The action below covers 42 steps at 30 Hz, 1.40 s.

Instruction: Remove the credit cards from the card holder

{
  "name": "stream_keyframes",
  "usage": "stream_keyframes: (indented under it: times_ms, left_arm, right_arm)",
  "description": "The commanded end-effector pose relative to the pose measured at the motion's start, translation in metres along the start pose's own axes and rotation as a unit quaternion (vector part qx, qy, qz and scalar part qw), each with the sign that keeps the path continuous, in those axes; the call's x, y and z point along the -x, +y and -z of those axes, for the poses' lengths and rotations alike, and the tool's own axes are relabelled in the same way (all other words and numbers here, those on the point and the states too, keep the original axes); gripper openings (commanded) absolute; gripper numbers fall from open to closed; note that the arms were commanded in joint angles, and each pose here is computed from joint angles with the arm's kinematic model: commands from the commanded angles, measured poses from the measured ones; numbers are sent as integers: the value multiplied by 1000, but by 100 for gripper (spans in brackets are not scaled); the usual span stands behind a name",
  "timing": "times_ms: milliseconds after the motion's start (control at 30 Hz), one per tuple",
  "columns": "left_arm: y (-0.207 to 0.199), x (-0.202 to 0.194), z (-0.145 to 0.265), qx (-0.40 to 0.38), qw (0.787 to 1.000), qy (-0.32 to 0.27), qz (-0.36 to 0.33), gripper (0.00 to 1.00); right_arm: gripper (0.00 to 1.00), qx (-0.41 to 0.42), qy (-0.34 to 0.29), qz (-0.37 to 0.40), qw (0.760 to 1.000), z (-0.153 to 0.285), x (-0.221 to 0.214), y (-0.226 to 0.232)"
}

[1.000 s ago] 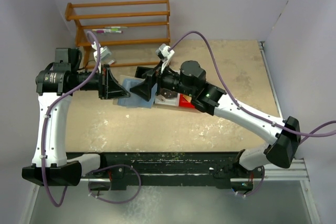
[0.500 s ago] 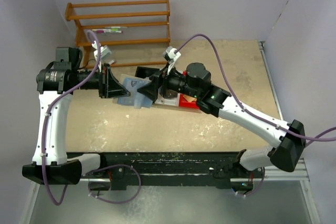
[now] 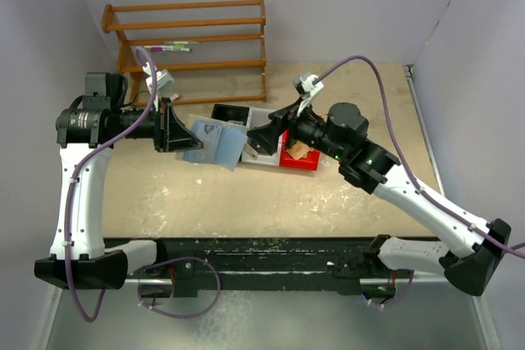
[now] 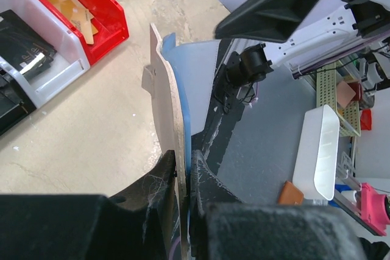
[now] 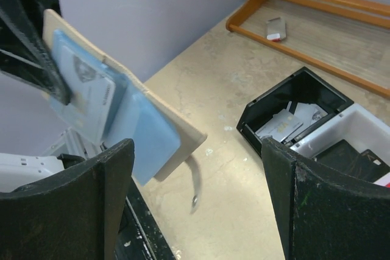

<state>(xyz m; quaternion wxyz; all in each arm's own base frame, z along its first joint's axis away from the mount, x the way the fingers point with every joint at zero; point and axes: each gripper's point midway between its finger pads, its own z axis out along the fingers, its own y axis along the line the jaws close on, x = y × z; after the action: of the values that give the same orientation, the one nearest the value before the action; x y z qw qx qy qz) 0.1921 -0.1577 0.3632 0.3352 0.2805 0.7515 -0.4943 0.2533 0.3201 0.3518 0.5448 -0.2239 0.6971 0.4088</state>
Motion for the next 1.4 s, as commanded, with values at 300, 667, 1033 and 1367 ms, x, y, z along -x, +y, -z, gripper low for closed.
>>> stream_keyframes:
  times_ms: [300,667,1033,1367]
  left_arm:
    - [5,18,3,37,999,-26,-28,0]
    - [-20,22,-2,-59,997,-39,15,0]
    - [-46,26,3,-157,986,-40,40,0]
    - [-48,24,3,-158,986,-40,42,0]
  right_arm:
    - [69,62,-98,-22,993,46,84,47]
    - [62,255,-34,-146,955,7,49,108]
    - [55,273,8,-187,944,3,24,105]
    - [39,307,10,-209,928,-4,28,114]
